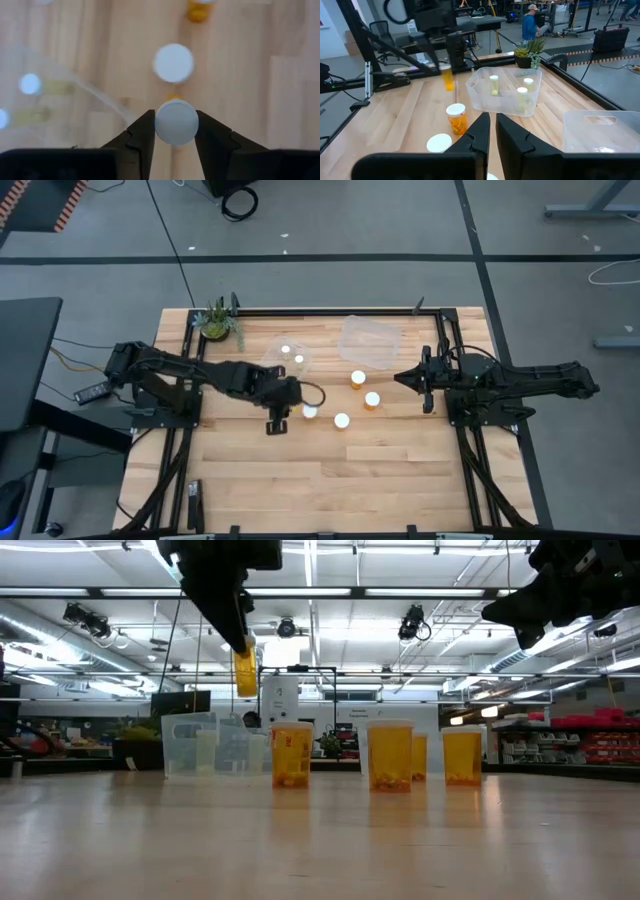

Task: Pick and place medicine bottles into bin by pill shape (circle, oval)
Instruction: Put the small orange pill bottle into the left transparent bin

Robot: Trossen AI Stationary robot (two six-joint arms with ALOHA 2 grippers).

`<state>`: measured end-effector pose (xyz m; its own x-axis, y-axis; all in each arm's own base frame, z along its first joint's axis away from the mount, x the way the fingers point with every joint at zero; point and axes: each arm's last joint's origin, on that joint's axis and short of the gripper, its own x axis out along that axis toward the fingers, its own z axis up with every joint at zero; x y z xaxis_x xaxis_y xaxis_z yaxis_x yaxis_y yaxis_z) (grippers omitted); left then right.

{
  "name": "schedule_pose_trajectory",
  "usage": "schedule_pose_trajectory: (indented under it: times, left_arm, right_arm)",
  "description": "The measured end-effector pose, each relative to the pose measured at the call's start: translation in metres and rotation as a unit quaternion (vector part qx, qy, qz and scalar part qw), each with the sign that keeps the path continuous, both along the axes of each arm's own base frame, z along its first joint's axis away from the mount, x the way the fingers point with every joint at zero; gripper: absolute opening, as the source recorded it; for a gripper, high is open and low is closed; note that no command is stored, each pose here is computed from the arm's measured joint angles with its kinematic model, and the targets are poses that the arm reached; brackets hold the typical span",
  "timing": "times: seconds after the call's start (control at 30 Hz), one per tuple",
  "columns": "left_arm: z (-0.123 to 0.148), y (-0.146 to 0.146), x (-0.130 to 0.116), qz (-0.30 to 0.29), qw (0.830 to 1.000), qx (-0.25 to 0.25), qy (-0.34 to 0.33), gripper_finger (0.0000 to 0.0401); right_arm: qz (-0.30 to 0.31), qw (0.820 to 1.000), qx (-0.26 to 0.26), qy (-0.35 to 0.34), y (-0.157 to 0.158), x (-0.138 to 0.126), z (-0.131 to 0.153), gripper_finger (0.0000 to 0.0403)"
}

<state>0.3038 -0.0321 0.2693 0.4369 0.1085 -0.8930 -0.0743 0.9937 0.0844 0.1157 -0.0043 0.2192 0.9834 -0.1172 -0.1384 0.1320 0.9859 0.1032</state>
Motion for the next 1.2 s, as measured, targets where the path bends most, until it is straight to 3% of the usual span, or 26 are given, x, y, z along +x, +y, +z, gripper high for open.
schedule_pose_trajectory:
  times: [0.47,0.9,1.2]
  left_arm:
    - [0.001,0.057,0.001,0.045,0.999,0.023,0.006,0.0129]
    - [-0.004,0.081,0.000,0.083,0.996,0.023,0.012,0.0129]
    - [-0.025,0.091,-0.002,0.092,0.995,0.024,0.036,0.0128]
  right_arm:
    - [0.000,1.000,0.000,0.000,0.000,0.000,0.000,0.0037]
    - [0.000,1.000,0.000,0.000,0.000,0.000,0.000,0.0037]
    - [0.000,1.000,0.000,0.000,0.000,0.000,0.000,0.0037]
